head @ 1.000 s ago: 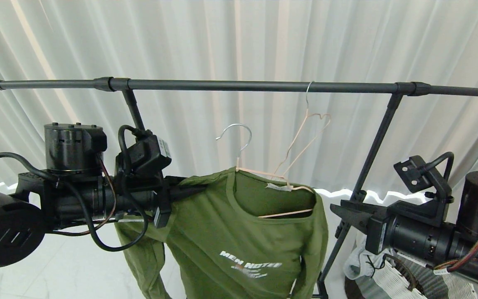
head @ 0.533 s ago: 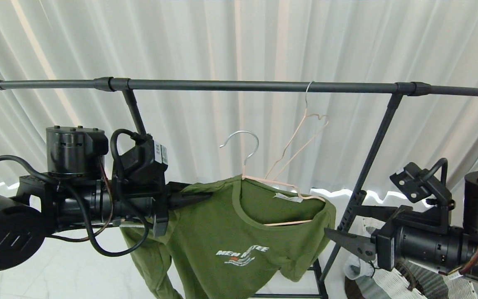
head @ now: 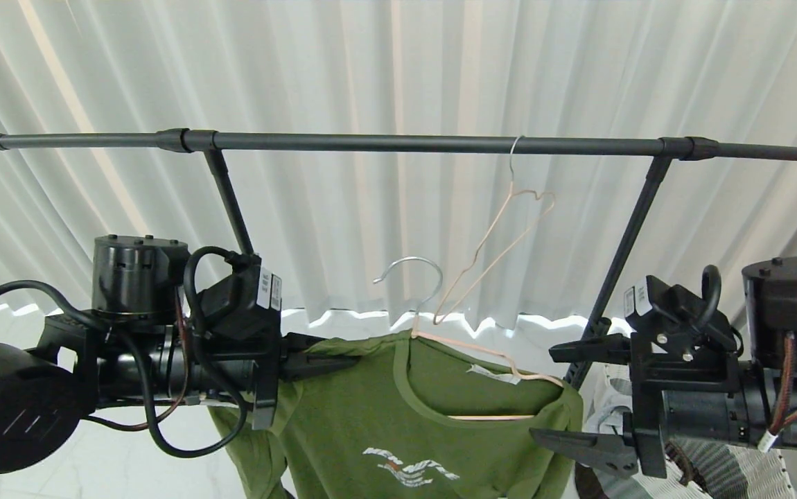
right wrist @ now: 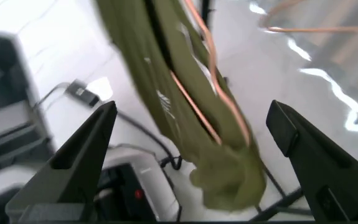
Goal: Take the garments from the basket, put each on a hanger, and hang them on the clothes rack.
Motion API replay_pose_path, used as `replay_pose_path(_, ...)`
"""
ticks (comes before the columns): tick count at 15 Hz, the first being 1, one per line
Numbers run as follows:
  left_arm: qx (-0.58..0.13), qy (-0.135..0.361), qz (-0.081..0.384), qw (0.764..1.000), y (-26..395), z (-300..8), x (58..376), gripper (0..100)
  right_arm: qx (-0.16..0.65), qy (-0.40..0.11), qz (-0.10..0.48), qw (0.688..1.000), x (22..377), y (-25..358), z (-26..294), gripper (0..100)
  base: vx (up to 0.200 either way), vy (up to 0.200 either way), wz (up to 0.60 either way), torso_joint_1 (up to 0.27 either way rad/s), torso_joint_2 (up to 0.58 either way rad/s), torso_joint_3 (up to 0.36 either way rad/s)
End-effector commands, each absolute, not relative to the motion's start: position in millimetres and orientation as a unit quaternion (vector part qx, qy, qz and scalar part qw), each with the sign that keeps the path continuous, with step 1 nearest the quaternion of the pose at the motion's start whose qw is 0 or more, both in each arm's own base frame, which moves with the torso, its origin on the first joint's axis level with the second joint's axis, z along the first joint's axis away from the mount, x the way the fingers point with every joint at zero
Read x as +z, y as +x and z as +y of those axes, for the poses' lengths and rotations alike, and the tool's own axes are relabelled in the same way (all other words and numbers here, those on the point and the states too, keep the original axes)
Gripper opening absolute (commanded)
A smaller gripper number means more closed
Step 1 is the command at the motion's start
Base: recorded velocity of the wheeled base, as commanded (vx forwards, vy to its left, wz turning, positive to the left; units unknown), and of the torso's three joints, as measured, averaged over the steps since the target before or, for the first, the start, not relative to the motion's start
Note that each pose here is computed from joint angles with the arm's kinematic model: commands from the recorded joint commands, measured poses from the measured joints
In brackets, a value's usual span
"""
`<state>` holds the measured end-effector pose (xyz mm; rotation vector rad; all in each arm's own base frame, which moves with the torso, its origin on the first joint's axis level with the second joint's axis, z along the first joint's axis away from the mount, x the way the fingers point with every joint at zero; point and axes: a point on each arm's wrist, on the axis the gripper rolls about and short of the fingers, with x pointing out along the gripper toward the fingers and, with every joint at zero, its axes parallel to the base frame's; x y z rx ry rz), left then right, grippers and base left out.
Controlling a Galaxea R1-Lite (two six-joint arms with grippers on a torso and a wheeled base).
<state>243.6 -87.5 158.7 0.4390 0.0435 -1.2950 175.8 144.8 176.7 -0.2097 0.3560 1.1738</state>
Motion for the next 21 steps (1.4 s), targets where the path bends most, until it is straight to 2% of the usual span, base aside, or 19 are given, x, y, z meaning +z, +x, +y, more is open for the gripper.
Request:
replay_pose_path(1,-0.605,0.199,0.022,0.770,242,-89,156,0,0.573,-0.113,0.163,0.795,179,182,152,100,0.000,0.000,0.00,0.000,0.00,0.000)
replay_pose_path(8,-0.647,0.194,0.008,0.738,233,-109,157,0,0.615,-0.146,0.171,0.755,170,198,182,100,0.000,0.000,0.00,0.000,0.00,0.000)
replay_pose_path(12,-0.649,0.195,0.004,0.735,232,-112,159,0,0.619,-0.168,0.188,0.744,170,204,189,100,0.000,0.000,0.00,0.000,0.00,0.000)
replay_pose_path(18,-0.648,0.194,0.006,0.736,233,-111,159,0,0.614,-0.176,0.191,0.745,169,204,195,100,0.000,0.000,0.00,0.000,0.00,0.000)
replay_pose_path(19,-0.648,0.193,0.006,0.737,233,-111,159,0,0.615,-0.176,0.190,0.744,169,203,195,0,0.000,0.000,0.00,0.000,0.00,0.000)
replay_pose_path(21,-0.647,0.194,0.005,0.737,233,-111,160,0,0.611,-0.179,0.193,0.746,168,203,196,0,0.000,0.000,0.00,0.000,0.00,0.000)
